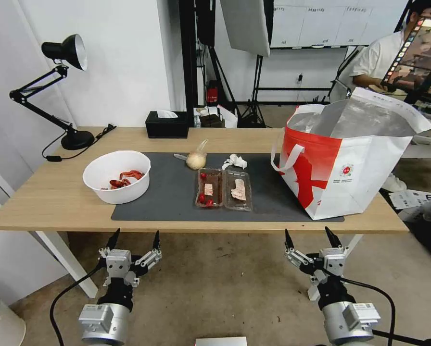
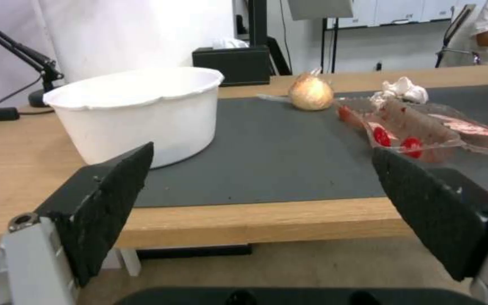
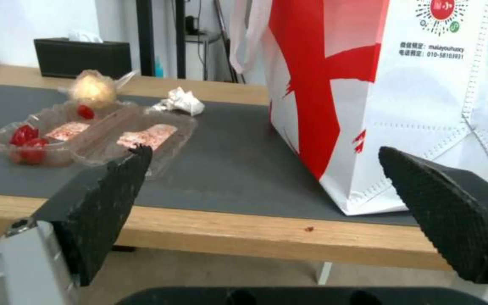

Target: Pick up the trash from the table and place it into the takeout bag.

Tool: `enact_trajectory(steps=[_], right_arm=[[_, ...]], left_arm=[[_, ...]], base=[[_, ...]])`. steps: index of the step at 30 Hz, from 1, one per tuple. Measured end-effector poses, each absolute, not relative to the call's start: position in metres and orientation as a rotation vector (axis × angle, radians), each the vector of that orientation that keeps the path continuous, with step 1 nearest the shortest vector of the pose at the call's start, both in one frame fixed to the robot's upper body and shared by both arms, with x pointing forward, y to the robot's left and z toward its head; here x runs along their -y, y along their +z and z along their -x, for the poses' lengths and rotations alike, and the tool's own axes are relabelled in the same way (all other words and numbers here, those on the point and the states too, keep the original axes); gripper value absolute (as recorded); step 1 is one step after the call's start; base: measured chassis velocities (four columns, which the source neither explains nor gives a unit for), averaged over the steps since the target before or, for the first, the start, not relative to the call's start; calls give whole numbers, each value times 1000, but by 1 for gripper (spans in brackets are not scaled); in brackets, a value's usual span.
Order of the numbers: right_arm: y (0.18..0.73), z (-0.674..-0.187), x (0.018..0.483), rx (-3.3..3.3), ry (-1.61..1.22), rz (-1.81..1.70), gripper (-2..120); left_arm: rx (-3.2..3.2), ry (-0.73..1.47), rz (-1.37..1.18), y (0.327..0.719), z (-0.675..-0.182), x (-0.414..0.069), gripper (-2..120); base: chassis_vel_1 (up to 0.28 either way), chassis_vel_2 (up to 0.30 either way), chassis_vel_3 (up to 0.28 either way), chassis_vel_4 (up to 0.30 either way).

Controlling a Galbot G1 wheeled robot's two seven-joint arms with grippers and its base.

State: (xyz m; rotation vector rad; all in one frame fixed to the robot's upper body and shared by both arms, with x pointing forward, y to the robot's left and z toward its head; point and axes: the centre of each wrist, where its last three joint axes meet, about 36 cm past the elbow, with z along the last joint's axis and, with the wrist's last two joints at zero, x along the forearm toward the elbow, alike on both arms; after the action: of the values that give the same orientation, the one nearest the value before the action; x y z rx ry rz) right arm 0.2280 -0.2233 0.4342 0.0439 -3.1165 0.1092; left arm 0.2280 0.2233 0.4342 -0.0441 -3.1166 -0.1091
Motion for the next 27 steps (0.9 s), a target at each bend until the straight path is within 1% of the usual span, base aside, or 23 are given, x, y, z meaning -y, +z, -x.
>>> enact_trajectory(steps=[18, 21, 22, 24, 27], right_arm=[[434, -229, 224, 3115, 107, -48, 100], [442, -237, 232, 3080, 75, -84, 100], [442, -237, 232, 3080, 75, -84, 100], [450, -246, 239, 3046, 55, -119, 100], [458, -253, 245, 3011, 42, -152, 100]], left_arm=[[3109, -95, 17, 437, -228, -224, 100], [3061, -3, -185, 465, -228, -230, 100], [3061, -3, -185, 465, -228, -230, 100], [3097, 52, -323, 474, -228, -233, 100], [3125, 75, -348, 474, -228, -233, 100]], base=[[0, 0, 0, 0], [0, 0, 0, 0], [0, 0, 0, 0], [0, 0, 0, 0], [0, 0, 0, 0]])
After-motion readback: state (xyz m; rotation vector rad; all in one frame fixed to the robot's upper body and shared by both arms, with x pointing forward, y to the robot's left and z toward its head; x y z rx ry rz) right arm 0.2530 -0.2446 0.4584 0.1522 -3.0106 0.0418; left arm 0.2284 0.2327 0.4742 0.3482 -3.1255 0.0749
